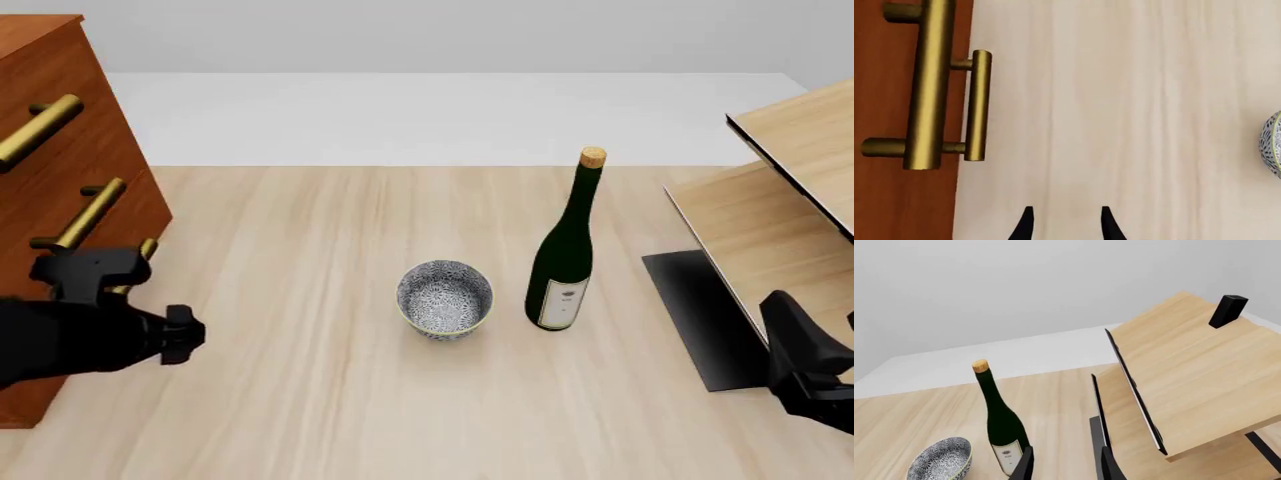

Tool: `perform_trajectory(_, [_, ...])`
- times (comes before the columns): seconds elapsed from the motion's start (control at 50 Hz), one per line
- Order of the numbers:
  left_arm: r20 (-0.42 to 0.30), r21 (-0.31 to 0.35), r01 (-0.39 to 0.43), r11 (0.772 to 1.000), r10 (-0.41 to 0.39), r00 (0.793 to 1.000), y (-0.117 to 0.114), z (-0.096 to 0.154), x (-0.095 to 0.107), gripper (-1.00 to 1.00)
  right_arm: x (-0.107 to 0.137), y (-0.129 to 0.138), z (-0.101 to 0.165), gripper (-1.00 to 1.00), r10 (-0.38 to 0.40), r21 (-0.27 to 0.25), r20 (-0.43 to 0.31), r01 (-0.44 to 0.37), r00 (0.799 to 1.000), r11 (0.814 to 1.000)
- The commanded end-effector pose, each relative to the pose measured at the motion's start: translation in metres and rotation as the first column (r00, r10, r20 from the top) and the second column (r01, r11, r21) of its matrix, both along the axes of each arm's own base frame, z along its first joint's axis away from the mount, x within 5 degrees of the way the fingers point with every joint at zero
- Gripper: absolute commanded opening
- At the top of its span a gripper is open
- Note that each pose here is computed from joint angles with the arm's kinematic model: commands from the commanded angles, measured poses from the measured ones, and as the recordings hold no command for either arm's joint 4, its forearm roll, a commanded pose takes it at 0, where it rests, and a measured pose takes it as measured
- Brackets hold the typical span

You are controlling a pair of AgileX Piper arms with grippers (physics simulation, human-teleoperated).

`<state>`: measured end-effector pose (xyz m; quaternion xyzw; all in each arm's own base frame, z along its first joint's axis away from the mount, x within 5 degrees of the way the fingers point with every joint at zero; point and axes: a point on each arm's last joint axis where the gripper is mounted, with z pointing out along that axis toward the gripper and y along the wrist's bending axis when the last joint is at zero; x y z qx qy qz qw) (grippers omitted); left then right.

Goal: Close the bottom drawer of the cabinet and open the top drawer.

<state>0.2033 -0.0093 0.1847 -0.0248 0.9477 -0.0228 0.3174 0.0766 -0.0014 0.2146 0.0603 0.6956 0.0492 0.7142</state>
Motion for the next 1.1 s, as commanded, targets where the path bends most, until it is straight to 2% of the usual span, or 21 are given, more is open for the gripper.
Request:
perform_trajectory(0.02, [0.028, 0.006, 0.099, 0.995, -0.099, 0.995, -0.020, 0.011, 0.010, 1.00, 0.000, 0.000, 0.000, 1.00, 0.000, -0.001, 0.001, 0.000, 1.000, 1.000])
perform_trajectory(0.12, [0.066, 0.052, 0.156, 0.986, -0.159, 0.985, -0.021, 0.026, 0.016, 1.00, 0.000, 0.000, 0.000, 1.00, 0.001, -0.001, 0.000, -0.001, 1.000, 1.000])
perform_trajectory(0.2, [0.099, 0.160, 0.228, 0.960, -0.245, 0.964, -0.013, 0.040, 0.019, 1.00, 0.000, 0.000, 0.000, 1.00, 0.001, -0.001, 0.001, -0.001, 1.000, 1.000])
perform_trajectory(0.24, [0.103, 0.180, 0.240, 0.954, -0.261, 0.960, -0.012, 0.043, 0.020, 1.00, 0.000, 0.000, 0.000, 1.00, 0.001, -0.001, 0.001, -0.001, 1.000, 1.000])
perform_trajectory(0.36, [0.119, 0.284, 0.304, 0.909, -0.348, 0.930, -0.007, 0.050, 0.019, 1.00, 0.001, 0.000, 0.000, 1.00, 0.001, 0.000, 0.000, -0.001, 1.000, 1.000])
perform_trajectory(0.44, [0.114, 0.349, 0.343, 0.872, -0.402, 0.908, -0.004, 0.051, 0.016, 1.00, 0.001, 0.000, 0.000, 1.00, 0.001, 0.000, 0.000, -0.001, 1.000, 1.000])
perform_trajectory(0.54, [0.094, 0.457, 0.411, 0.789, -0.502, 0.860, -0.003, 0.049, 0.008, 1.00, 0.001, 0.000, 0.000, 1.00, 0.001, 0.001, 0.000, -0.001, 1.000, 1.000])
perform_trajectory(0.6, [0.081, 0.537, 0.454, 0.711, -0.579, 0.811, -0.004, 0.047, 0.001, 1.00, 0.001, 0.000, 0.000, 1.00, 0.001, 0.001, 0.000, -0.001, 1.000, 1.000])
perform_trajectory(0.62, [0.091, 0.526, 0.448, 0.723, -0.571, 0.816, -0.005, 0.051, 0.004, 1.00, 0.001, 0.000, 0.000, 1.00, 0.001, 0.001, 0.000, -0.001, 1.000, 1.000])
perform_trajectory(0.66, [0.091, 0.525, 0.452, 0.721, -0.576, 0.813, -0.007, 0.052, 0.006, 1.00, 0.000, 0.000, 0.000, 1.00, 0.001, 0.001, 0.001, -0.001, 1.000, 1.000])
perform_trajectory(0.7, [0.085, 0.550, 0.456, 0.700, -0.590, 0.803, -0.005, 0.051, 0.003, 1.00, 0.000, 0.000, 0.000, 1.00, 0.001, 0.001, 0.001, -0.001, 1.000, 1.000])
perform_trajectory(0.72, [0.079, 0.576, 0.459, 0.677, -0.605, 0.793, -0.003, 0.049, 0.000, 1.00, 0.000, 0.000, 0.000, 1.00, 0.001, 0.001, 0.001, -0.001, 1.000, 1.000])
perform_trajectory(0.76, [0.077, 0.595, 0.459, 0.660, -0.615, 0.785, -0.002, 0.049, -0.002, 1.00, 0.000, 0.000, 0.000, 1.00, 0.001, 0.000, 0.001, -0.001, 1.000, 1.000])
perform_trajectory(0.8, [0.110, 0.587, 0.446, 0.675, -0.612, 0.783, -0.006, 0.059, 0.002, 1.00, 0.000, 0.000, 0.001, 1.00, 0.002, 0.000, 0.001, -0.002, 1.000, 1.000])
perform_trajectory(0.82, [0.105, 0.592, 0.456, 0.665, -0.625, 0.774, -0.008, 0.059, 0.003, 1.00, 0.000, 0.000, 0.001, 1.00, 0.002, 0.001, 0.001, -0.002, 1.000, 1.000])
perform_trajectory(0.84, [0.104, 0.623, 0.458, 0.634, -0.648, 0.755, -0.008, 0.059, 0.000, 1.00, 0.000, 0.000, 0.001, 1.00, 0.002, 0.001, 0.001, -0.002, 1.000, 1.000])
perform_trajectory(0.88, [0.102, 0.652, 0.454, 0.607, -0.664, 0.741, -0.008, 0.059, -0.001, 1.00, 0.000, 0.000, 0.001, 1.00, 0.002, 0.001, 0.001, -0.002, 1.000, 1.000])
perform_trajectory(0.92, [0.110, 0.642, 0.451, 0.620, -0.657, 0.745, -0.009, 0.061, 0.003, 1.00, 0.000, 0.000, 0.001, 1.00, 0.002, 0.001, 0.001, -0.002, 1.000, 1.000])
perform_trajectory(0.98, [0.113, 0.661, 0.447, 0.602, -0.670, 0.734, -0.009, 0.062, 0.004, 1.00, 0.000, 0.000, 0.001, 1.00, 0.001, 0.001, 0.001, -0.001, 1.000, 1.000])
perform_trajectory(1.0, [0.101, 0.690, 0.442, 0.574, -0.680, 0.726, -0.006, 0.059, 0.000, 1.00, 0.000, 0.000, 0.001, 1.00, 0.000, 0.002, 0.001, 0.000, 1.000, 1.000])
perform_trajectory(1.1, [0.090, 0.746, 0.418, 0.518, -0.701, 0.708, -0.001, 0.060, -0.006, 1.00, 0.000, 0.000, 0.001, 1.00, -0.001, 0.006, 0.001, 0.001, 1.000, 1.000])
